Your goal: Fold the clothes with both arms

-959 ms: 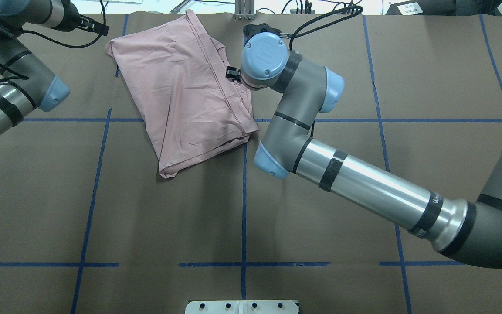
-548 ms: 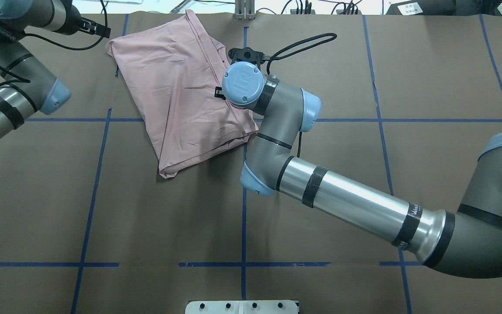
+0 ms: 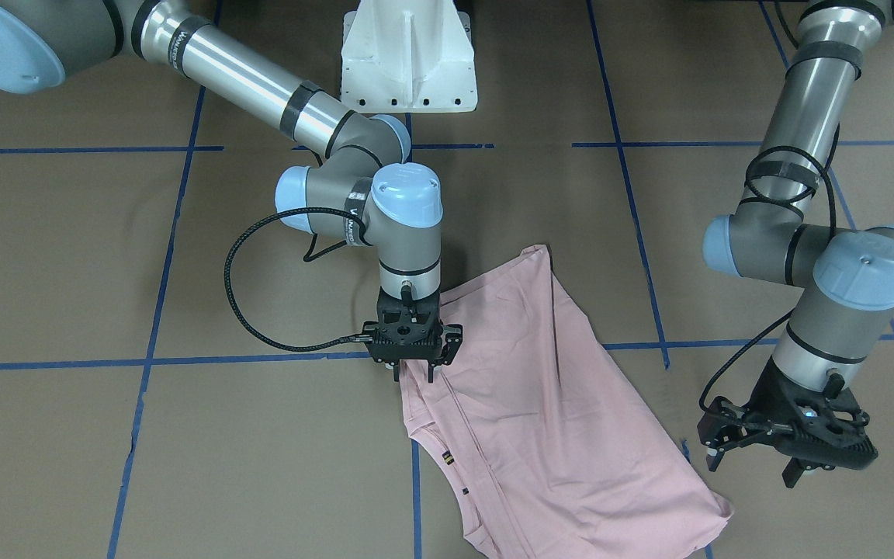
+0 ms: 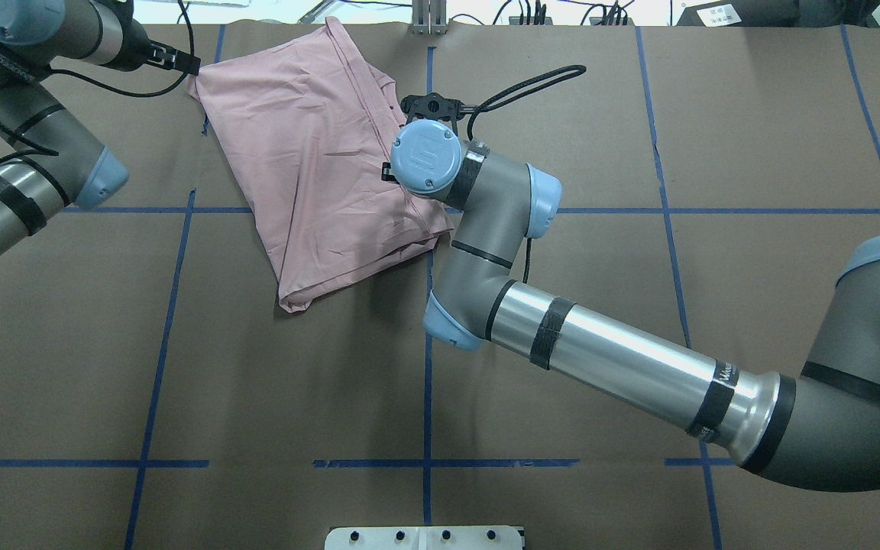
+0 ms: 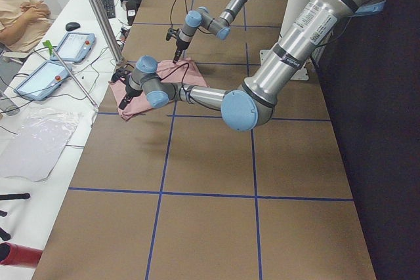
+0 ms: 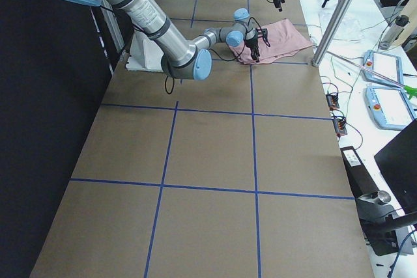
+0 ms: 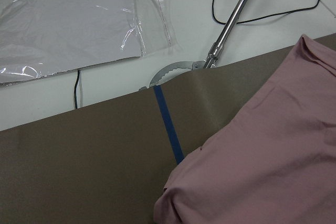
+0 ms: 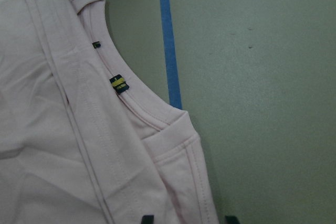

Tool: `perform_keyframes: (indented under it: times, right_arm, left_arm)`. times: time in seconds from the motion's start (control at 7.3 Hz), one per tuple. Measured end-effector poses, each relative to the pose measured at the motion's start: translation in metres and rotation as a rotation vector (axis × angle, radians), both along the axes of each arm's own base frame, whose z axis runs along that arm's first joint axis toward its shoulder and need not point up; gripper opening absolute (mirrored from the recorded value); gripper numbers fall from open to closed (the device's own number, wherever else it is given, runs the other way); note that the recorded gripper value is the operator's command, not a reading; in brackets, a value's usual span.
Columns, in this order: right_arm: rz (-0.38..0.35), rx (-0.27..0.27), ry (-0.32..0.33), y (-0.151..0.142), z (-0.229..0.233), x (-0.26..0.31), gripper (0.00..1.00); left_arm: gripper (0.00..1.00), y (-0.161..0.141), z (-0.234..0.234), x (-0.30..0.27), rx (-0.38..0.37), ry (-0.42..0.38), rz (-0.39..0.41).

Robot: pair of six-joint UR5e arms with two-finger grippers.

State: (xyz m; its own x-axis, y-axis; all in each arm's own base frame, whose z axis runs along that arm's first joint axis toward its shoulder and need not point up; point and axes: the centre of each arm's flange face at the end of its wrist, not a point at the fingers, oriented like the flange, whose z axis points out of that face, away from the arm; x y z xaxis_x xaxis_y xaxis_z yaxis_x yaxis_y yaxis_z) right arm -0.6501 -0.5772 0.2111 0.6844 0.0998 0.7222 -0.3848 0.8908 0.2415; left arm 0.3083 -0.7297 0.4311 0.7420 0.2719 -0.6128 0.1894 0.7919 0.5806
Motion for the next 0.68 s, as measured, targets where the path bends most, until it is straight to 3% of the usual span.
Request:
perform_keyframes:
  times: [0.41,0.55,0.68]
  right_arm:
    - [0.010,-0.002,0.003,0.0039,0.0074,-0.0026,0.51]
    - [0.013,-0.002,0.003,0.0063,0.0088,-0.0046,0.45]
    - [0.016,-0.003,0.002,0.0081,0.0100,-0.0061,0.27]
  left_arm:
    - [1.00,0.0011,-0.0018,0.0000,0.004,0.002,0.001]
    - [1.00,0.0013,-0.0017,-0.0001,0.004,0.002,0.001]
    - [1.00,0.0015,-0.0016,-0.0002,0.004,0.002,0.001]
